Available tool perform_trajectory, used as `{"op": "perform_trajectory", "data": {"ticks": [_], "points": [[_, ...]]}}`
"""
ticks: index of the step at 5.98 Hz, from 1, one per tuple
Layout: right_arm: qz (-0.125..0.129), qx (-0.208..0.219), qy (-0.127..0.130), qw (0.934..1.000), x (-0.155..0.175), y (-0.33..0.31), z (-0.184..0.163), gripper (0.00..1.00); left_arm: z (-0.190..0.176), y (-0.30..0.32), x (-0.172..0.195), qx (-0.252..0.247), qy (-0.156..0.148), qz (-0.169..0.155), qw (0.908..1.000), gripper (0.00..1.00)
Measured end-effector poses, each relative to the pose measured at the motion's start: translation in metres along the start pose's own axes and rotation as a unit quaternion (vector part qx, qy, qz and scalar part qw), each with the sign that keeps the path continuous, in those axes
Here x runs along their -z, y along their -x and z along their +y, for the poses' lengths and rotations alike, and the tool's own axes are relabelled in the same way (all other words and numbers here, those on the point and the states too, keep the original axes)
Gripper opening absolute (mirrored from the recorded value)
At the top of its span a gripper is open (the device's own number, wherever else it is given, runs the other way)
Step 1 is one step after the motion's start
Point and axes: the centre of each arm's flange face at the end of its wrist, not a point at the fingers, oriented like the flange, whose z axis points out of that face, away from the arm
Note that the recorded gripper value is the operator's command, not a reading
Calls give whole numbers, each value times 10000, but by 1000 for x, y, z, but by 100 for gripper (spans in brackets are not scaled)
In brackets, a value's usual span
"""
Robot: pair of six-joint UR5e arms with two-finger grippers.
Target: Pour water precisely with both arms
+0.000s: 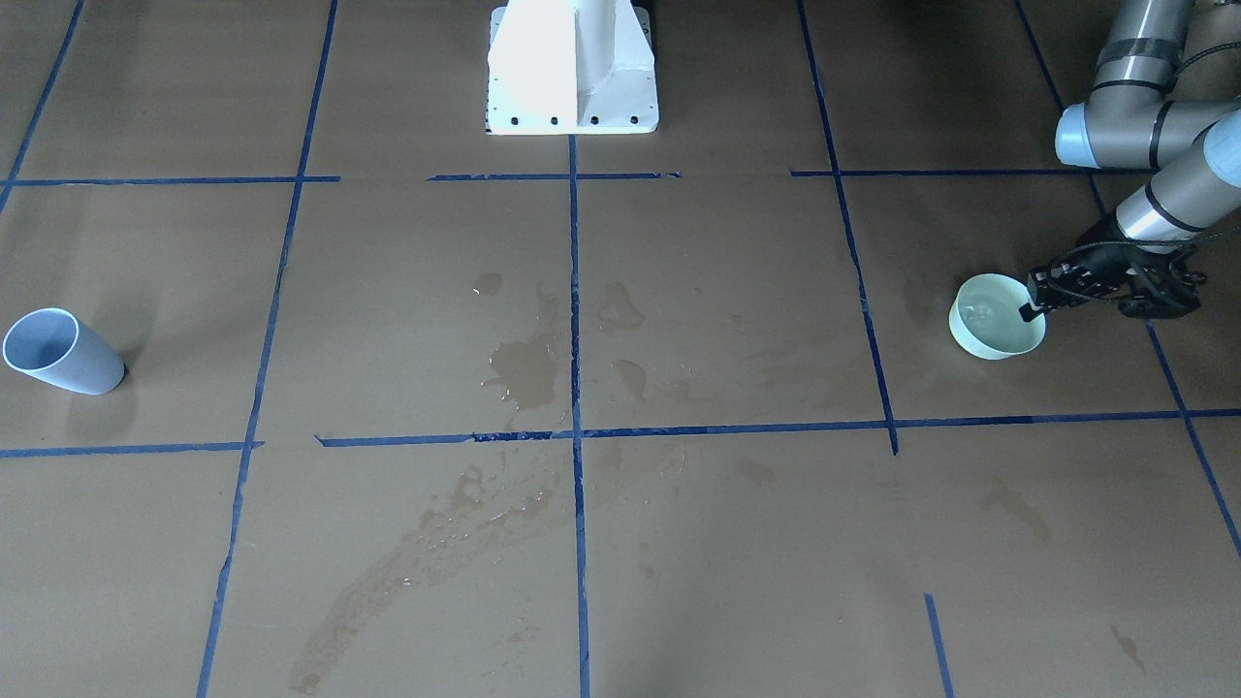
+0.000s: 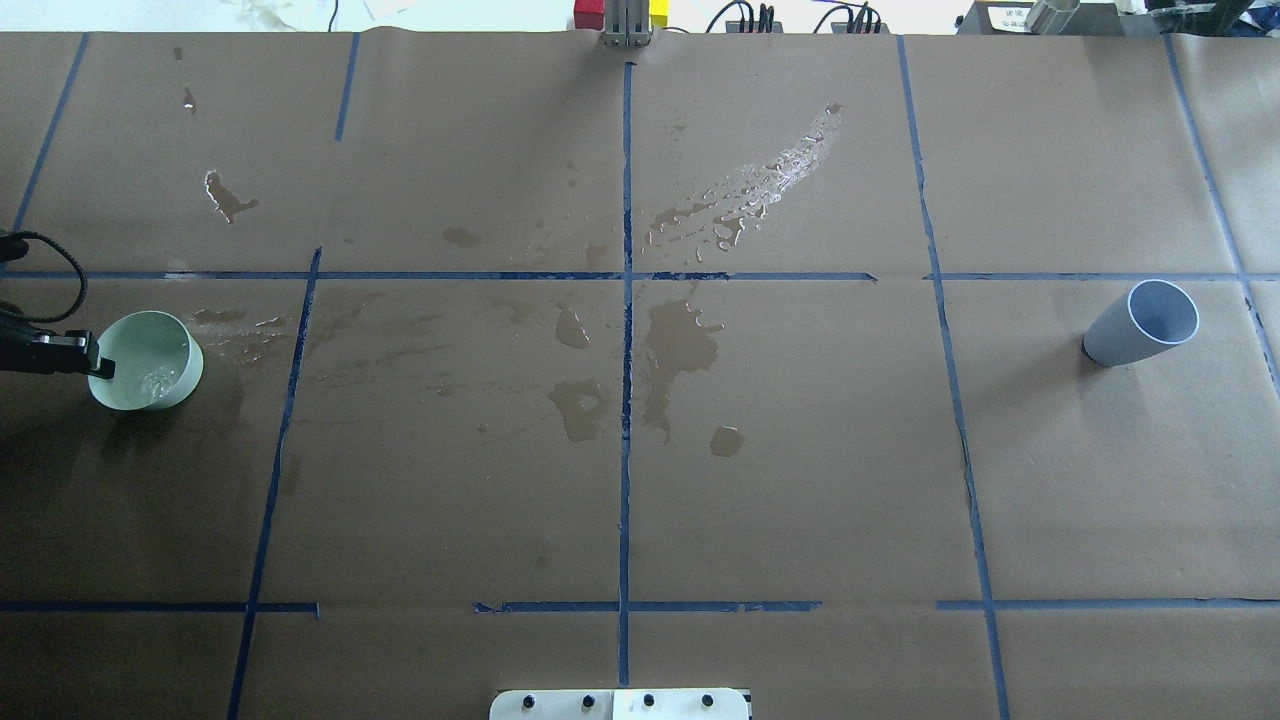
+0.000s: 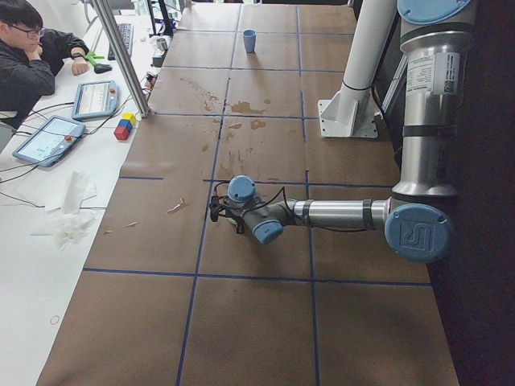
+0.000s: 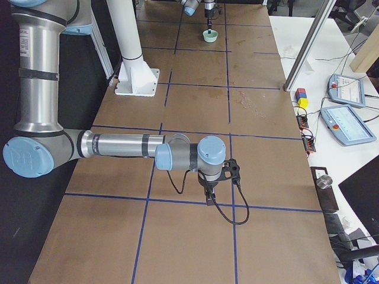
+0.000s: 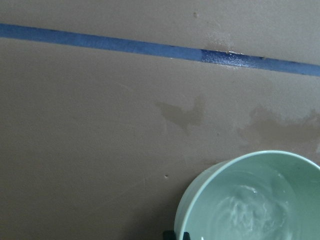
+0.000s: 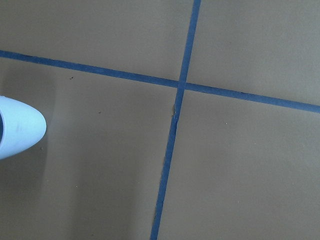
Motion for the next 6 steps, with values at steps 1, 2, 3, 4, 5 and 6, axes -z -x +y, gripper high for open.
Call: {"op": "perform_trajectory", "data": {"ticks": [1,2,3,4,5,6], "points": [[0,7,-5,10000,0,1,-1,100,-6,-14,3,-79,-43,85,9999,0],[1,11,-9,10000,1,1,-1,100,-17,-39,9,-200,-126,207,9995,0],[1,13,-10,10000,1,1,-1,100,-33,-74,18,-289,-190,295,9990,0],[1,13,-12,10000,1,1,-2,100,-52,-122,32,-297,-200,305,9989,0],[2,12,-13,10000,1,1,-2,100,-70,-185,49,-202,-139,271,9993,0],[2,13,-13,10000,1,1,-2,100,-74,-257,53,-36,8,283,9996,0]]}}
